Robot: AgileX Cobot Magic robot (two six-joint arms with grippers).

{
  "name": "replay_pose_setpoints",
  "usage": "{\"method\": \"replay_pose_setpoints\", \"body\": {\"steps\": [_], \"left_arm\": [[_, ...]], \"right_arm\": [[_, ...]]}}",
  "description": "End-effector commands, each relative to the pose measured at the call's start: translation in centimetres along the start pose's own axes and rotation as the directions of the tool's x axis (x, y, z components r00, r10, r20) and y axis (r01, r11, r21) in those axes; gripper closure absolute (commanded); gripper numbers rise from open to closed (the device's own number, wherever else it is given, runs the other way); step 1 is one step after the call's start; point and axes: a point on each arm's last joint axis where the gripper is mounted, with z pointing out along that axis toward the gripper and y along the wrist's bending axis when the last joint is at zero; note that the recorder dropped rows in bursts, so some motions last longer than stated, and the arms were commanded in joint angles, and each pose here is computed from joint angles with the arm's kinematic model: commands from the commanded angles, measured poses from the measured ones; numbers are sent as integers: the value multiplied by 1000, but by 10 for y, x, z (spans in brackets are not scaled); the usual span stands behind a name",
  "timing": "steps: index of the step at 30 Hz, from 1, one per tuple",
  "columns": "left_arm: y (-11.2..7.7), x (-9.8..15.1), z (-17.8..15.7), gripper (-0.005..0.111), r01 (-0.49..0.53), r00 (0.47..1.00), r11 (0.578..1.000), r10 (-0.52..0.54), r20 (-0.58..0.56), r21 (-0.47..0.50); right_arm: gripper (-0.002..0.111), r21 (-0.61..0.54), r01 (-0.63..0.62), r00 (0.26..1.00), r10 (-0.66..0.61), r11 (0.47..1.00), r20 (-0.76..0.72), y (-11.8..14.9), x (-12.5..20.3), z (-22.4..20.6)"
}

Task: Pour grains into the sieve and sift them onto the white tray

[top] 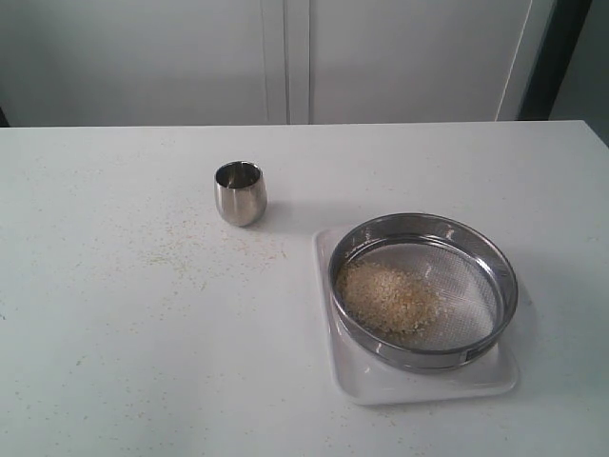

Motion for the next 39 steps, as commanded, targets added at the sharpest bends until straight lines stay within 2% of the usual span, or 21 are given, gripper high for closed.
{"method": "replay_pose_setpoints", "body": {"steps": [1, 12, 17, 22, 26, 39], "left_arm": [[0, 3, 0, 107, 3, 1000, 1000, -2, -14, 4], [0, 3, 0, 107, 3, 1000, 1000, -2, -14, 4], [0, 3, 0, 107, 3, 1000, 1000, -2, -14, 4], [0, 3, 0, 107, 3, 1000, 1000, -2, -14, 4], [0, 3, 0, 107, 3, 1000, 1000, -2, -14, 4], [0, 3, 0, 107, 3, 1000, 1000, -2, -14, 4]], "right_arm": [[108, 3, 32, 999, -32, 999, 12, 0, 0, 0], [108, -52, 38, 976, -26, 998, 215, 5, -18, -2], [108, -53, 118, 945, -96, 992, 312, 8, -26, -4], [108, -12, 242, 919, -225, 970, 323, 8, -27, -5], [108, 6, 292, 904, -278, 956, 325, 8, -27, -5], [108, -6, 267, 877, -241, 964, 415, 10, -35, -8]]}}
